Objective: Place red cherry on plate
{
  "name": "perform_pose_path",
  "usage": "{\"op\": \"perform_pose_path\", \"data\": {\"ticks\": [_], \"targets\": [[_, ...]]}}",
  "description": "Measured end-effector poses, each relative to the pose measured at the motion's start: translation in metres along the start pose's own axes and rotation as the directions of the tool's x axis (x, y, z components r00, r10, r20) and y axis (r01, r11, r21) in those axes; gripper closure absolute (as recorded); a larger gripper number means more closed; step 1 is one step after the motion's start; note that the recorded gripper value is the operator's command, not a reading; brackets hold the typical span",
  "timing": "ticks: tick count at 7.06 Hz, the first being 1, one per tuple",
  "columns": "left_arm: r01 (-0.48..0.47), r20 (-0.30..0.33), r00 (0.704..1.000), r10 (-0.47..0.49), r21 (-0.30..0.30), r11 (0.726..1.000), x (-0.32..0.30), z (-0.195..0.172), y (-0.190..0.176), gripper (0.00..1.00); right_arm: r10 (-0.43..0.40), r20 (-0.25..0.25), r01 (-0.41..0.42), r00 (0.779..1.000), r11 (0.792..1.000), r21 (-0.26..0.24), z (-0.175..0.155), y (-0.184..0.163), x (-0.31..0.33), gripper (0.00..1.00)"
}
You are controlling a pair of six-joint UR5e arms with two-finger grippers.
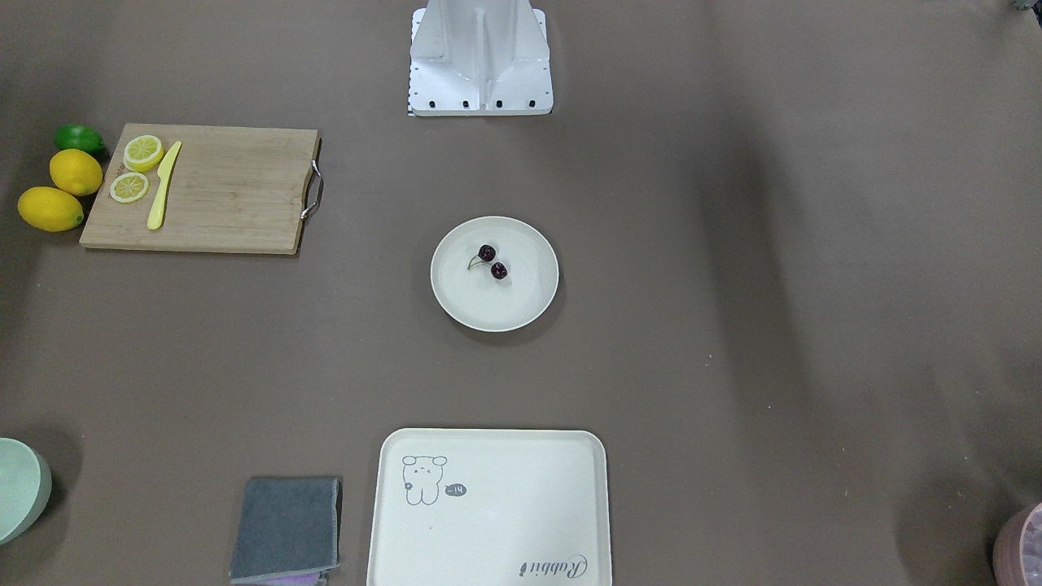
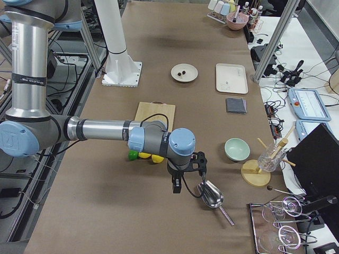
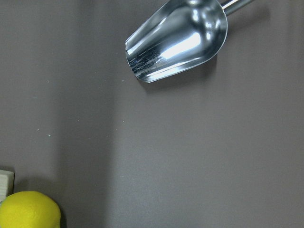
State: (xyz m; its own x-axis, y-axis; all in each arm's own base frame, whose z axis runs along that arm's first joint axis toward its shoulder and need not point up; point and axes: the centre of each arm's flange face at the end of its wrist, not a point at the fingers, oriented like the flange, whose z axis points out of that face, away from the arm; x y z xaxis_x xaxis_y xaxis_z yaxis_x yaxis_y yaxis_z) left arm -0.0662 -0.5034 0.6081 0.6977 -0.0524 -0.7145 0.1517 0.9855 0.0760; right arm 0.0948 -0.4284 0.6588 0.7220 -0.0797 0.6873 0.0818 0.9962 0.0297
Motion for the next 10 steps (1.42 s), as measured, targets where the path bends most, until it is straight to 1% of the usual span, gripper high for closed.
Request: {"op": "perform_pose_path", "data": {"ticks": [1,2,6,10], "targets": [[-0.041,0.045,0.998,0.042,-0.015,0.999,-0.007,-0.011,-0.009,0.02,0.004,0.004,-0.004,1.000,1.000,0.002,-0.001,0.000,0.000,0.00],[-0.062,0.063,0.996,0.064,-0.027,0.998,-0.013,-0.015,-0.008,0.02,0.013,0.008,-0.013,1.000,1.000,0.003,-0.001,0.000,-0.001,0.00],[-0.066,0.069,0.995,0.069,-0.041,0.997,-0.019,-0.013,-0.003,0.02,0.064,0.011,-0.064,0.998,0.998,0.010,-0.005,-0.004,-0.004,0.00],[-0.070,0.070,0.995,0.073,-0.043,0.997,-0.019,-0.011,-0.004,0.02,0.061,0.009,-0.061,0.998,0.998,0.021,-0.010,-0.008,-0.007,0.00]]}}
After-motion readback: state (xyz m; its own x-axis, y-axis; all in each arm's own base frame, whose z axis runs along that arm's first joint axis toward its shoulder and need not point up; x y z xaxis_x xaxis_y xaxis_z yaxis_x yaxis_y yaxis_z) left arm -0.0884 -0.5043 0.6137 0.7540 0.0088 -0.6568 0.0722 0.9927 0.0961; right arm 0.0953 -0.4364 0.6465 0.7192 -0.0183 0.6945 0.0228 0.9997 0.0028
